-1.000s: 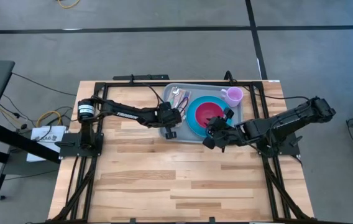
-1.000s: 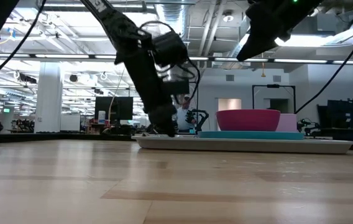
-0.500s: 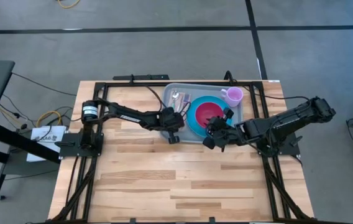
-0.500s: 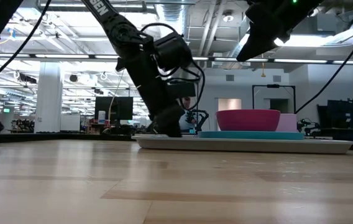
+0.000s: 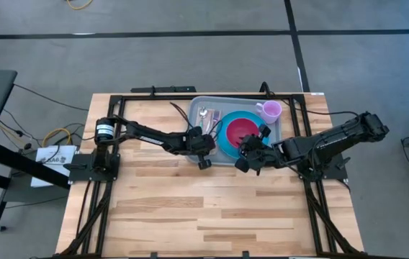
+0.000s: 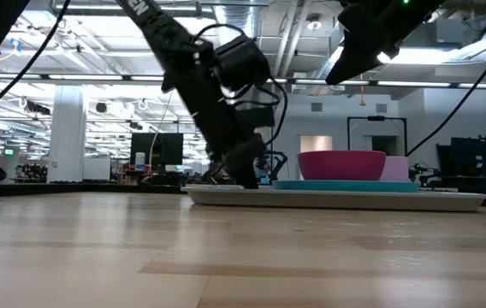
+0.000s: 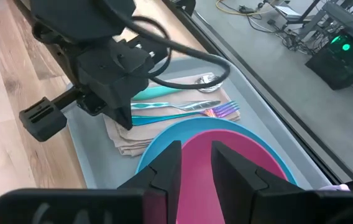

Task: Set up tray
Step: Adjust the brown napkin on the gray serving tray, then return to Home Position

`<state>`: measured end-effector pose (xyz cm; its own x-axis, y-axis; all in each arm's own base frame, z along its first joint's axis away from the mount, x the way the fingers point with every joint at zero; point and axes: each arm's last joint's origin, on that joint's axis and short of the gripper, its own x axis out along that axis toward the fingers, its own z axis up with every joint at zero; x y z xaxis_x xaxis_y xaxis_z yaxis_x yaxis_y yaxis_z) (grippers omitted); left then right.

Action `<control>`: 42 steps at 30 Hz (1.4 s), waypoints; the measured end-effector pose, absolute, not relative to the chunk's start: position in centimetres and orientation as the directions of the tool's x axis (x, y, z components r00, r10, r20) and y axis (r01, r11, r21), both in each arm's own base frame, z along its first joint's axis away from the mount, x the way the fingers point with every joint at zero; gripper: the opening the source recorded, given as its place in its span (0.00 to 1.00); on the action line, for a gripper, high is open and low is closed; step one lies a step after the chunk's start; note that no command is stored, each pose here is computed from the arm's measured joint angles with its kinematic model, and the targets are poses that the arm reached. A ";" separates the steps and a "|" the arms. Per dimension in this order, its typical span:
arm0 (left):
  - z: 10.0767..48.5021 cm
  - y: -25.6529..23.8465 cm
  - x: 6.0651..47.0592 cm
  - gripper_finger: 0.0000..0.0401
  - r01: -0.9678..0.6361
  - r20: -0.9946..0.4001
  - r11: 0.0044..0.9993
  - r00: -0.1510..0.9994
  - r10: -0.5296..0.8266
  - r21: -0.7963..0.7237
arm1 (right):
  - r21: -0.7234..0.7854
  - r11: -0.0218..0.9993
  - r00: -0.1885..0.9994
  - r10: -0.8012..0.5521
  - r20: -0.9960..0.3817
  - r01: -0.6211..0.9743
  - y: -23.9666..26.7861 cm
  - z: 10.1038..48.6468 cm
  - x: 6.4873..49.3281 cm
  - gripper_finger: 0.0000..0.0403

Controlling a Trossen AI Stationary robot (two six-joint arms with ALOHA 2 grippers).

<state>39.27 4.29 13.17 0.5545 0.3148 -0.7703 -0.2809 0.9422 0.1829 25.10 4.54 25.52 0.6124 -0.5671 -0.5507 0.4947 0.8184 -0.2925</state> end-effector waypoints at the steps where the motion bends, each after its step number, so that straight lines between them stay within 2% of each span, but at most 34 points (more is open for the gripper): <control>1: 13.5 4.3 39.5 0.00 -0.279 -0.773 0.942 0.551 0.314 0.184 | -0.292 0.818 0.612 -0.567 -0.551 0.495 4.5 25.5 25.1 0.20; 4: 15.8 4.4 40.2 0.00 -0.289 -0.778 0.941 0.544 0.314 0.178 | -0.293 0.818 0.612 -0.568 -0.550 0.495 4.5 25.5 25.1 0.20; 10: 23.7 5.7 38.8 0.00 -0.289 -0.754 0.919 0.530 0.388 0.270 | -0.322 0.823 0.612 -0.564 -0.554 0.468 4.7 25.6 24.8 0.20; 13: 27.8 6.4 36.1 0.00 -0.327 -0.726 0.893 0.526 0.443 0.308 | -0.337 0.832 0.622 -0.554 -0.553 0.441 4.9 25.9 24.4 0.20; 16: 31.3 6.6 32.5 0.00 -0.398 -0.722 0.874 0.512 0.465 0.280 | -0.379 0.838 0.616 -0.545 -0.569 0.392 5.3 26.2 23.4 0.20; 22: 35.1 5.7 24.3 0.00 -0.492 -0.676 0.801 0.463 0.574 0.343 | -0.432 0.844 0.595 -0.532 -0.602 0.317 5.9 26.4 21.8 0.20; 25: 35.5 5.2 20.3 0.00 -0.535 -0.640 0.757 0.441 0.629 0.375 | -0.433 0.847 0.600 -0.526 -0.602 0.308 6.2 26.3 21.9 0.20; 29: 34.7 4.5 15.7 0.00 -0.610 -0.602 0.715 0.443 0.665 0.342 | -0.532 0.814 0.600 -0.551 -0.579 0.234 6.0 26.1 22.5 0.20; 35: 31.3 3.6 10.6 0.00 -0.717 -0.564 0.671 0.481 0.671 0.188 | -0.339 0.843 0.682 -0.537 -0.496 0.417 4.7 28.1 24.1 0.20; 39: 29.2 2.9 8.3 0.00 -0.720 -0.487 0.693 0.613 0.622 -0.021 | -0.127 0.873 0.690 -0.454 -0.563 0.471 3.7 30.2 22.5 0.20; 42: 27.6 2.5 7.9 0.00 -0.610 -0.345 0.779 0.770 0.537 -0.147 | -0.078 0.879 0.693 -0.424 -0.583 0.471 3.7 30.7 20.3 0.20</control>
<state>7.88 2.55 27.59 0.7696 0.5374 -0.3449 -0.6097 0.7789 -0.1468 20.32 3.69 30.68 0.6931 -0.4237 -0.5832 0.4710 0.8786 -0.0784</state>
